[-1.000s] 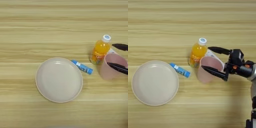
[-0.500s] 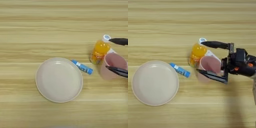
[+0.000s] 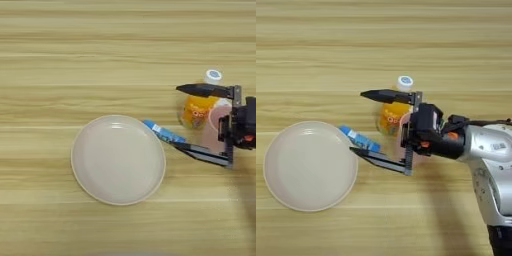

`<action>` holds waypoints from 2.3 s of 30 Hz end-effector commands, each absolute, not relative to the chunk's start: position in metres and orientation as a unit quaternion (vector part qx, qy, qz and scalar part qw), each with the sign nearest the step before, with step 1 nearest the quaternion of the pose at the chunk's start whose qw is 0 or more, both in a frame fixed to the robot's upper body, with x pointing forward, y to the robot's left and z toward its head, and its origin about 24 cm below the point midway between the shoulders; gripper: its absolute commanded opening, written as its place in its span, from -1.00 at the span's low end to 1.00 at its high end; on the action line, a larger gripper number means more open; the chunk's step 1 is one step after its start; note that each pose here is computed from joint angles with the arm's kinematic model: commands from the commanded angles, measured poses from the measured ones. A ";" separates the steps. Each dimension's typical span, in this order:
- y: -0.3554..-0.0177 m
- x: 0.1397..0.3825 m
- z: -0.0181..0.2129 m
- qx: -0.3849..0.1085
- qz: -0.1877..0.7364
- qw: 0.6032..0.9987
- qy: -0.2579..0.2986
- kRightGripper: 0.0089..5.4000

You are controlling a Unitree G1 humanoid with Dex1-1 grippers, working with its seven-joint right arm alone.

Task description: Move the objects on the table

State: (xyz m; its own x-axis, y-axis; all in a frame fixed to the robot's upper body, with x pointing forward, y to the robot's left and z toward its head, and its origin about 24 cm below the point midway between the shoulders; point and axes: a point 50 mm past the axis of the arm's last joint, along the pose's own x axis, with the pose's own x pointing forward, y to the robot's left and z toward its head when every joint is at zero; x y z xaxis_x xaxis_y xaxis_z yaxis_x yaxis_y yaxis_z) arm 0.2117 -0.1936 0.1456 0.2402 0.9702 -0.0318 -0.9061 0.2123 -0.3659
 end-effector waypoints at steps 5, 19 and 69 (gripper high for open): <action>-0.172 0.207 0.160 -0.195 0.602 0.764 -0.121 1.00; -0.130 0.193 0.150 -0.174 0.636 0.747 -0.091 1.00; -0.112 0.207 0.062 -0.314 0.636 0.692 0.130 1.00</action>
